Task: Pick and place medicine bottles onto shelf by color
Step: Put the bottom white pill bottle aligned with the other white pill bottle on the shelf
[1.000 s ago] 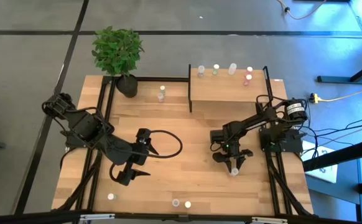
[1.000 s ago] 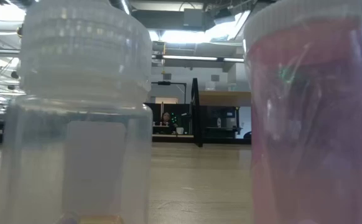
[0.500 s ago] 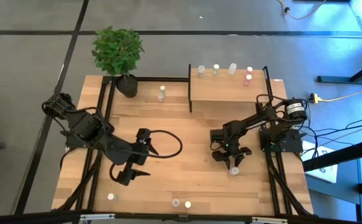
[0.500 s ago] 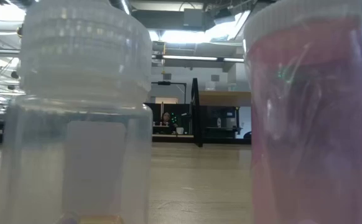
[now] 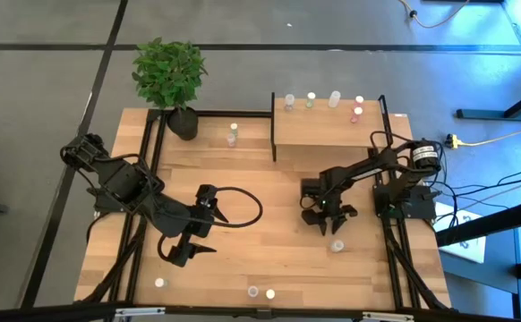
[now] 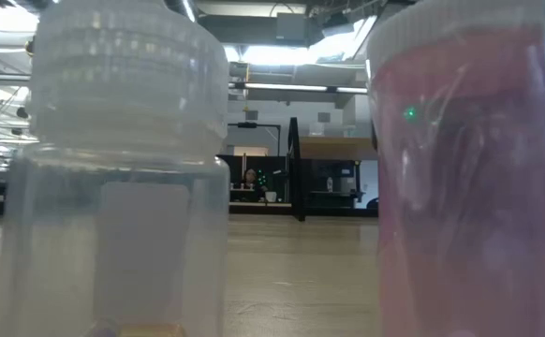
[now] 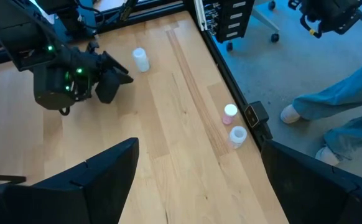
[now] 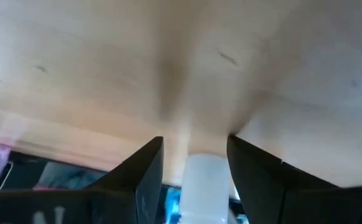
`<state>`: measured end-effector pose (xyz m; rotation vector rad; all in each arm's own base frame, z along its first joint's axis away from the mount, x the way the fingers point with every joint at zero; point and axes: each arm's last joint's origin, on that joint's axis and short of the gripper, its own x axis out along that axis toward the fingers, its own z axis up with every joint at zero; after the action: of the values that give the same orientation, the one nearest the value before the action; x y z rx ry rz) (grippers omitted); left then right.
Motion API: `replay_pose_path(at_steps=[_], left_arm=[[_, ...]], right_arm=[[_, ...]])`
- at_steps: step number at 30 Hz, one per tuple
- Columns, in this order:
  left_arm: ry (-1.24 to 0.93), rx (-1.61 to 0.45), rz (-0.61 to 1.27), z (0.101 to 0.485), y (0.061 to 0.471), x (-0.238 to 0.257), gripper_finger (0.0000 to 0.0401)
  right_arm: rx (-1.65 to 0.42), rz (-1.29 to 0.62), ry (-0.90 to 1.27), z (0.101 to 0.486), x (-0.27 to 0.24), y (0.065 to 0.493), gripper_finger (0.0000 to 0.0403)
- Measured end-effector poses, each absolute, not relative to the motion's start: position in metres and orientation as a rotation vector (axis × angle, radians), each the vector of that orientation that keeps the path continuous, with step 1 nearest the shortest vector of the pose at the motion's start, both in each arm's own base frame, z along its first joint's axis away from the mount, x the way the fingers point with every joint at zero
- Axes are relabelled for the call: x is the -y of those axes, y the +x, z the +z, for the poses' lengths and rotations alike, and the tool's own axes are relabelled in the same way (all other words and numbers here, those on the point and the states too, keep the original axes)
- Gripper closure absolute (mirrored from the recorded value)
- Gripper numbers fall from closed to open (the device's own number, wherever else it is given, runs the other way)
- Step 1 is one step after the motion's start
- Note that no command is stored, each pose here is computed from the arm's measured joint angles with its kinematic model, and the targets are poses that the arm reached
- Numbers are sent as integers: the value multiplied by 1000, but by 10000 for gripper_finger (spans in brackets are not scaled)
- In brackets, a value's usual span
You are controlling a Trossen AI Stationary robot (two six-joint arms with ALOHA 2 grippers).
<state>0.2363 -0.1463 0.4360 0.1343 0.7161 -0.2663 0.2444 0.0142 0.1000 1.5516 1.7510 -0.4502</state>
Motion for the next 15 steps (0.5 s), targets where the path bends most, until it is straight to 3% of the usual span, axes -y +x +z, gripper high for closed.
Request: replay_pose_path(at_steps=[8, 15], left_arm=[[135, -716, -266, 436, 236, 146, 67], [136, -721, -266, 436, 236, 146, 67]], right_arm=[[-1723, -562, 1328, 127, -9, 263, 223], [-1629, -581, 1115, 184, -20, 284, 223]])
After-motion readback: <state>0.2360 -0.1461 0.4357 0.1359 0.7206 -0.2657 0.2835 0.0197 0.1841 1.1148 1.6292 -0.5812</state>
